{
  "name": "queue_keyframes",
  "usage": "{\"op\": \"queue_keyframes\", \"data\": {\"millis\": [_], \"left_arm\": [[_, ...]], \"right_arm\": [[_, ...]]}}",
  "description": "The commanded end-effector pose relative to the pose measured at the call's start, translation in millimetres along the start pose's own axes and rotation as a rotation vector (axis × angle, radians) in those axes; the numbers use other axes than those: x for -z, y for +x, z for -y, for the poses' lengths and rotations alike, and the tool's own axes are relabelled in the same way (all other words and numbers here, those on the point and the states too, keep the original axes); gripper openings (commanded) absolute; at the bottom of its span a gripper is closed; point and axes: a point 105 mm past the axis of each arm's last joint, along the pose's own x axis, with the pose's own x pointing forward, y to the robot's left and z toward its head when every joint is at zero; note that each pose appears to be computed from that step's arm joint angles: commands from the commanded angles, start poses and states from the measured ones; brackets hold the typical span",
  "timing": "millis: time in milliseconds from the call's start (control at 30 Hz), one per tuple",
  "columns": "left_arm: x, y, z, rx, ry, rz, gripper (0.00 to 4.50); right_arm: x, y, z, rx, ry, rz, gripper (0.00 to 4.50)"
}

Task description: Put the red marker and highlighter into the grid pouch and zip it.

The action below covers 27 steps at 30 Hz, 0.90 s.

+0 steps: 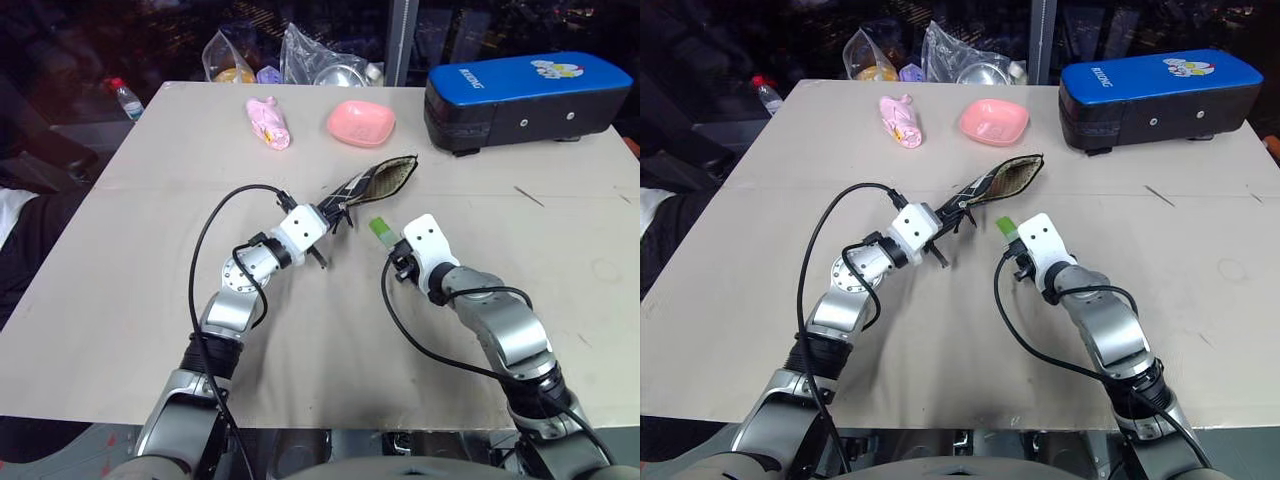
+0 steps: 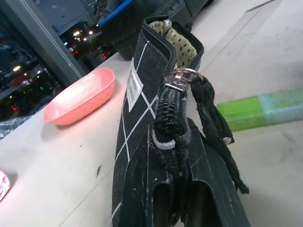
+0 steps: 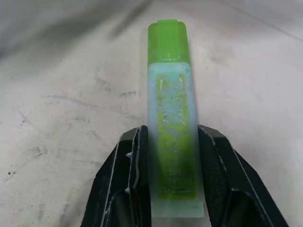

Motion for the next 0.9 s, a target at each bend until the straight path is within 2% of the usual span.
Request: {"op": "queue_keyframes", "data": {"millis": [33, 167, 267, 367, 533, 900], "left_arm": [[-10, 1, -3, -0.003, 0.027, 0.041, 0.0], [-13, 5, -3, 0.001, 0.025, 0.053, 0.0], [-16, 8, -1, 0.011, 0.025, 0.067, 0.0], [-19, 10, 2, 0.027, 0.028, 0.077, 0.0], [-20, 13, 9, 0.064, 0.05, 0.085, 0.0], [-33, 16, 18, 0.128, 0.121, 0.123, 0.0]], "right_arm": [[0, -18, 67, 0.214, -0.06, 0.007, 0.78], [-25, -38, 99, 0.233, -0.363, 0.091, 0.78], [-44, -47, 105, 0.174, -0.666, 0.157, 0.78], [-57, -52, 106, 0.113, -0.882, 0.193, 0.78], [-68, -50, 101, 0.035, -1.073, 0.225, 0.78], [-80, -27, 83, -0.094, -1.308, 0.263, 0.78]]}}
